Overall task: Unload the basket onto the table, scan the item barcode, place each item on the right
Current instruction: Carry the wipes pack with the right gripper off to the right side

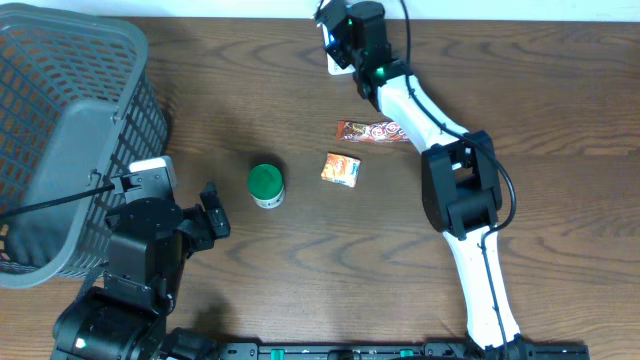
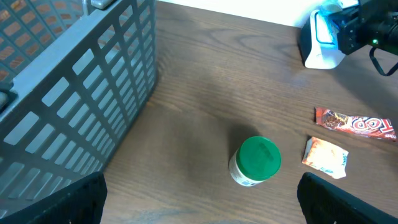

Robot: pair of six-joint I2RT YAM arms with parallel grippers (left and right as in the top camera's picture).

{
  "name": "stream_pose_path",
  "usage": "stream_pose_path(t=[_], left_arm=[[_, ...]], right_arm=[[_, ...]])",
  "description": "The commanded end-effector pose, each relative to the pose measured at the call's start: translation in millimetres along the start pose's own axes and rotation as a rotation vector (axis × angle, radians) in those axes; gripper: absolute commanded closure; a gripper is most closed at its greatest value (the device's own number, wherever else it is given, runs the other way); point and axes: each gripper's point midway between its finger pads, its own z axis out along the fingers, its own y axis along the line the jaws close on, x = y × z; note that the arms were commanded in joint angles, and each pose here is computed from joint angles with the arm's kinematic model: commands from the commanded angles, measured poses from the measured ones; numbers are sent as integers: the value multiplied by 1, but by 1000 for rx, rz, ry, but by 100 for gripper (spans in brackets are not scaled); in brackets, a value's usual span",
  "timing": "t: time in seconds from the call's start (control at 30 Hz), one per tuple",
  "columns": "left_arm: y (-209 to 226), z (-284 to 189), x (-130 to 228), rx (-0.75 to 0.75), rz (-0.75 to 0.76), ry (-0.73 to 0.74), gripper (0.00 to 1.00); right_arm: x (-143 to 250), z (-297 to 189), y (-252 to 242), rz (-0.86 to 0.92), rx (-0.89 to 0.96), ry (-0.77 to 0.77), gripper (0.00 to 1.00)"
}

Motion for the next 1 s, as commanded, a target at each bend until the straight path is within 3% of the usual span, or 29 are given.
stream_pose_path(t=[0.0, 0.27, 0.5, 0.67, 0.97], left_arm=[[2, -3, -6, -7, -13, -19, 2], [2, -3, -6, -7, -13, -18, 2], [2, -3, -6, -7, -13, -18, 2], [2, -3, -6, -7, -13, -18, 2], [2, -3, -6, -7, -13, -19, 2]], right_arm=[[-5, 4, -1, -76, 37, -11, 99], [-33, -38, -38, -77, 112, 65, 99], [-16, -142, -103, 80, 280, 385, 99], [34, -207, -157, 263, 436, 593, 99], [180, -299, -269, 536, 694, 907, 99]])
